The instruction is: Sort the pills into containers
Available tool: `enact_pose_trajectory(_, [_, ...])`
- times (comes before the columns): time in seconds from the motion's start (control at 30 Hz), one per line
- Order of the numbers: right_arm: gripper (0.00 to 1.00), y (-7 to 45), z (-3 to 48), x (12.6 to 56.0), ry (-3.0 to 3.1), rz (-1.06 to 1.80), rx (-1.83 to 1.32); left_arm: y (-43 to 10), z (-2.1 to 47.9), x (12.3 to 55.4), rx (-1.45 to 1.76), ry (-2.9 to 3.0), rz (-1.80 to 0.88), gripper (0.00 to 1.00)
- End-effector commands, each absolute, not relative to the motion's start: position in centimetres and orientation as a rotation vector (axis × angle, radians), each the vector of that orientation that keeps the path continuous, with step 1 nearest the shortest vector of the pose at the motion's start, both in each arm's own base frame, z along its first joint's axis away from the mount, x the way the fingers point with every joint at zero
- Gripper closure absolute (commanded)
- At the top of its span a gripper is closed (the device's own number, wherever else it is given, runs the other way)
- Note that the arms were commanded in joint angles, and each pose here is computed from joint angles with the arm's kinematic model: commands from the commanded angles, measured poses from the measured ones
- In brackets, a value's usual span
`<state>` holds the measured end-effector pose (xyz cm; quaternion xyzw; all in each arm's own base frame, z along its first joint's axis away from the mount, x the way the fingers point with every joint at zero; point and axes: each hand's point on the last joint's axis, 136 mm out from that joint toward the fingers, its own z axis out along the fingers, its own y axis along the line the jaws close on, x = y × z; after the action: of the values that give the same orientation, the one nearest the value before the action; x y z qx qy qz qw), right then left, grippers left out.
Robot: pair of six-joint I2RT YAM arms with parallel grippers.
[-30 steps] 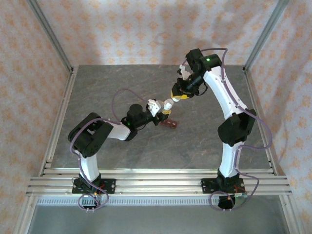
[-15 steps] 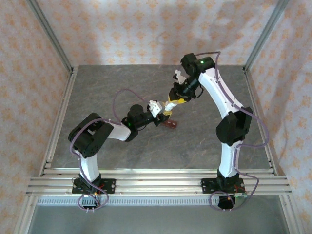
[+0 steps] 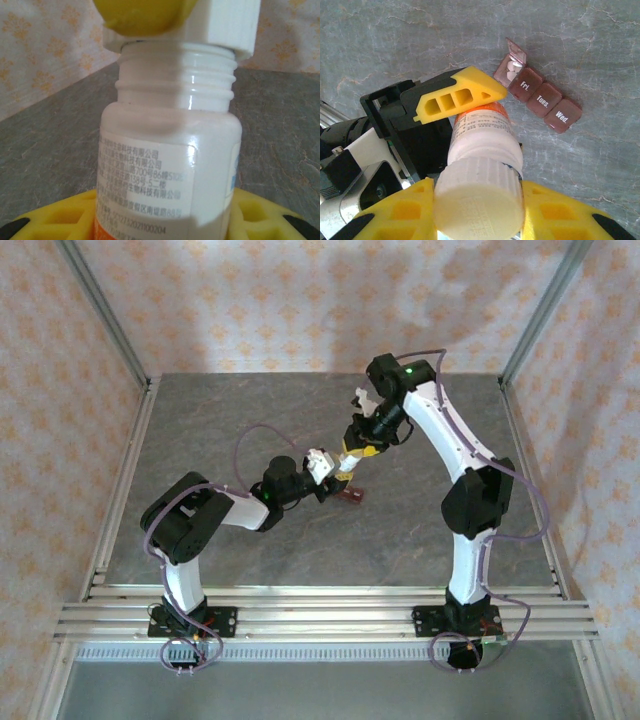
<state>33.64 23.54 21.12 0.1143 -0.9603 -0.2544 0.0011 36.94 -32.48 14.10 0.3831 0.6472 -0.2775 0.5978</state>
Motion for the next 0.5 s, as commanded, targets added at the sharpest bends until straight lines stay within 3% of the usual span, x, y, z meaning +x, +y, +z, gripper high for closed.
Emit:
enact_pose_trajectory(0.0, [0.73,24.2,20.5,33.1,-2.981,-0.806,0.377,-32.9,16.5,36.2,0.908,1.413,-0.642,1.00])
enact_pose_trajectory(0.47, [0.74,22.8,18.9,32.8,-3.003,-0.749,0.334,-32.7,16.9,36.1,0.896,1.405,-0.641,1.00])
